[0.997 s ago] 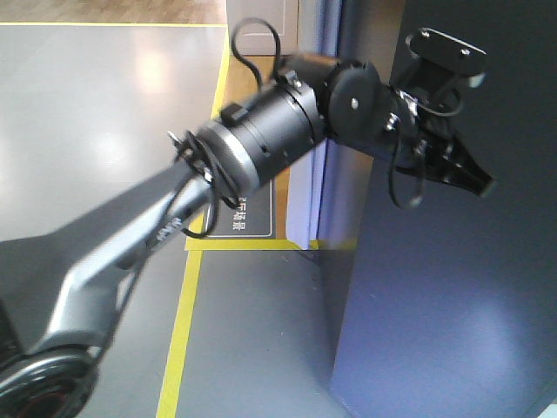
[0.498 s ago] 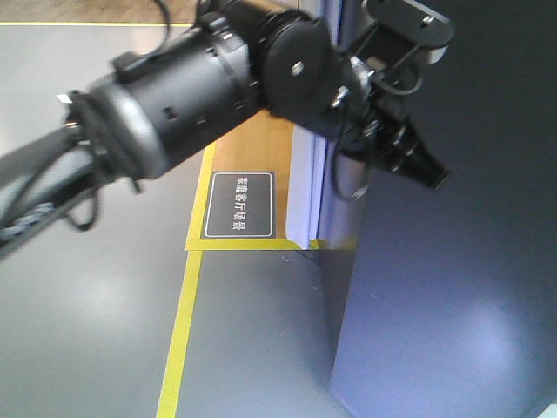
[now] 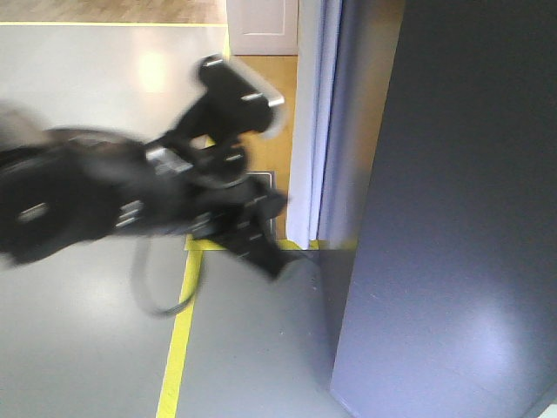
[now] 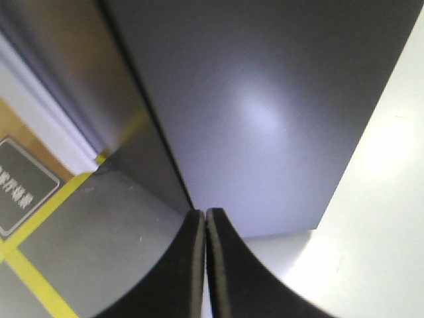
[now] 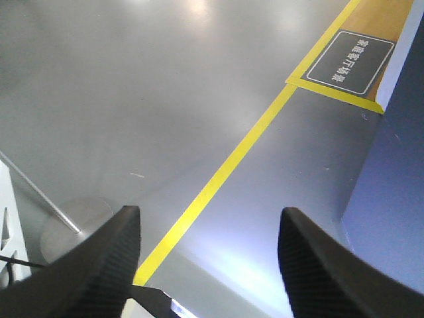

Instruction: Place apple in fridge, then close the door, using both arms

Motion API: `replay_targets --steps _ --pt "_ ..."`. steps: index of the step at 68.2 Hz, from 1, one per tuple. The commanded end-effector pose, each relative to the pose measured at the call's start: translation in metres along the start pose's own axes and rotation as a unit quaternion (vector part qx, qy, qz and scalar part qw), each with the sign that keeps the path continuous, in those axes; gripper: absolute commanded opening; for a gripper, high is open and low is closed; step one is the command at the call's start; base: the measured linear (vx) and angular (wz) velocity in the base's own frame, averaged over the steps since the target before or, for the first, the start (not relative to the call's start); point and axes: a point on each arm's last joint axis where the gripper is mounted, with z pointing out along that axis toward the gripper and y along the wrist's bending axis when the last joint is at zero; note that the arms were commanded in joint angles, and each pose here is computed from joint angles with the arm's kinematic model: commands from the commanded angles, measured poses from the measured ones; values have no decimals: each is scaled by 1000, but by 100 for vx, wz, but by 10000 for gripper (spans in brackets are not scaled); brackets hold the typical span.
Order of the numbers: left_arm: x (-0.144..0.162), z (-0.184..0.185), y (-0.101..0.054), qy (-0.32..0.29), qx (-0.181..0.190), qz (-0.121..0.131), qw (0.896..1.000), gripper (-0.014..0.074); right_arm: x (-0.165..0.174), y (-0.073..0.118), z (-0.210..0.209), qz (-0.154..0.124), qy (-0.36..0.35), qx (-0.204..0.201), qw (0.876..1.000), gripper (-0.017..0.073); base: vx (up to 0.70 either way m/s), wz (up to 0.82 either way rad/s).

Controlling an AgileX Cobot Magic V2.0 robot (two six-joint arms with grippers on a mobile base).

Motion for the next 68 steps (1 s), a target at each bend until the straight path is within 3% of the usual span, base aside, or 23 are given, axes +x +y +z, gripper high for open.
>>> replay_targets --steps 1,17,25,37,53,68 --pt "3 -36 7 -71 -14 -27 997 -6 -5 -1 -2 -6 -1 5 1000 433 0 0" --pt "49 -75 7 -78 -21 -38 996 -6 -5 -12 -3 -22 4 67 997 388 0 0" --pt "60 -86 5 -84 -21 -37 996 -6 -11 -20 -1 -7 -13 103 995 338 0 0" --pt "63 -90 4 -81 -21 -37 996 -6 -25 -37 13 28 26 145 989 216 0 0" --pt "63 -89 4 -79 -21 -37 996 -6 -43 -57 35 24 65 179 981 -13 0 0" --pt "63 -89 4 -79 -21 -37 996 -6 -62 -78 50 16 44 236 971 -9 0 0"
